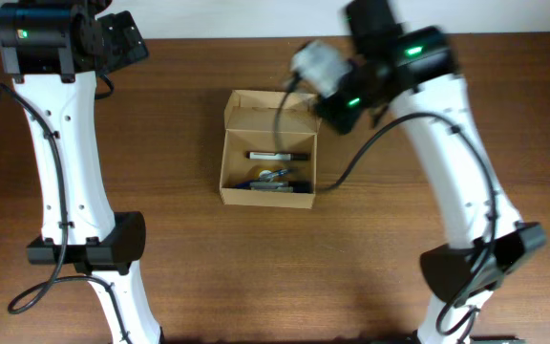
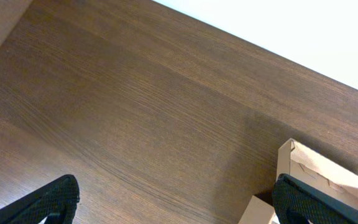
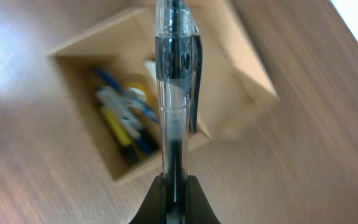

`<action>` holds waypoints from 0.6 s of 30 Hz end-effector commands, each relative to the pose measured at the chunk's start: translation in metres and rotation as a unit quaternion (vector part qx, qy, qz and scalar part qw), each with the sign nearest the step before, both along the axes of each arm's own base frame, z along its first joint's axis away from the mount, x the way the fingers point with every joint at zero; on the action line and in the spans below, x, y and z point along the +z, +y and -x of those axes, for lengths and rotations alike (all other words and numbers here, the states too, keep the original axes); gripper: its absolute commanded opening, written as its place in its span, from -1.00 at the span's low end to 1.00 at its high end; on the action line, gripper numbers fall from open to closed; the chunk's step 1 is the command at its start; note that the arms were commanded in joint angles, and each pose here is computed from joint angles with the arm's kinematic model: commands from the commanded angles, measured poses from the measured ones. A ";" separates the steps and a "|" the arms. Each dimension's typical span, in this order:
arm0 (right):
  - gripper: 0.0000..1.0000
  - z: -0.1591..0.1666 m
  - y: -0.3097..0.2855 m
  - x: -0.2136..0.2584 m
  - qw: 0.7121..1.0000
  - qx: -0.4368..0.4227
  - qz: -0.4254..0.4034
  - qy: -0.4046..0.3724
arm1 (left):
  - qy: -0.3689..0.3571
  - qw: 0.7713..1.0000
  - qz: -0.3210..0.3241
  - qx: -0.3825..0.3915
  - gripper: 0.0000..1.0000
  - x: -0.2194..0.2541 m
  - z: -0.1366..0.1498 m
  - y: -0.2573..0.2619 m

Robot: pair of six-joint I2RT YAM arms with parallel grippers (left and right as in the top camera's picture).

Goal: Pack container
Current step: 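Carry the black pen into the box and release it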

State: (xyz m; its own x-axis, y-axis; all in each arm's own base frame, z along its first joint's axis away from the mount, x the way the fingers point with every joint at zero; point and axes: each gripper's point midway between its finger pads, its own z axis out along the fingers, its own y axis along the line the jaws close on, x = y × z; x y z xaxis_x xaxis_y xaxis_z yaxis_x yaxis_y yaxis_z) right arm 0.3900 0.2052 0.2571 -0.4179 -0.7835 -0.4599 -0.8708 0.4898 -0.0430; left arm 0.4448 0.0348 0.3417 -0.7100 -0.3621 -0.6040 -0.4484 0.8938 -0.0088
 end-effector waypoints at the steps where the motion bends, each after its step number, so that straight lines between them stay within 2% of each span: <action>1: -0.93 0.016 0.038 -0.024 0.992 0.117 0.045 -0.010 | 0.005 1.000 -0.001 0.000 0.99 -0.003 -0.001 0.002; 6: -0.92 0.018 0.058 -0.071 0.984 0.141 0.108 0.018 | 0.005 1.000 -0.001 0.000 1.00 -0.003 -0.001 0.002; 13: -0.92 0.023 0.056 -0.149 0.970 0.151 0.154 0.117 | 0.005 1.000 -0.001 0.000 1.00 -0.003 -0.001 0.002; 18: -0.92 0.026 0.066 -0.185 0.966 0.154 0.123 0.168 | 0.005 1.000 -0.001 0.000 1.00 -0.003 -0.001 0.002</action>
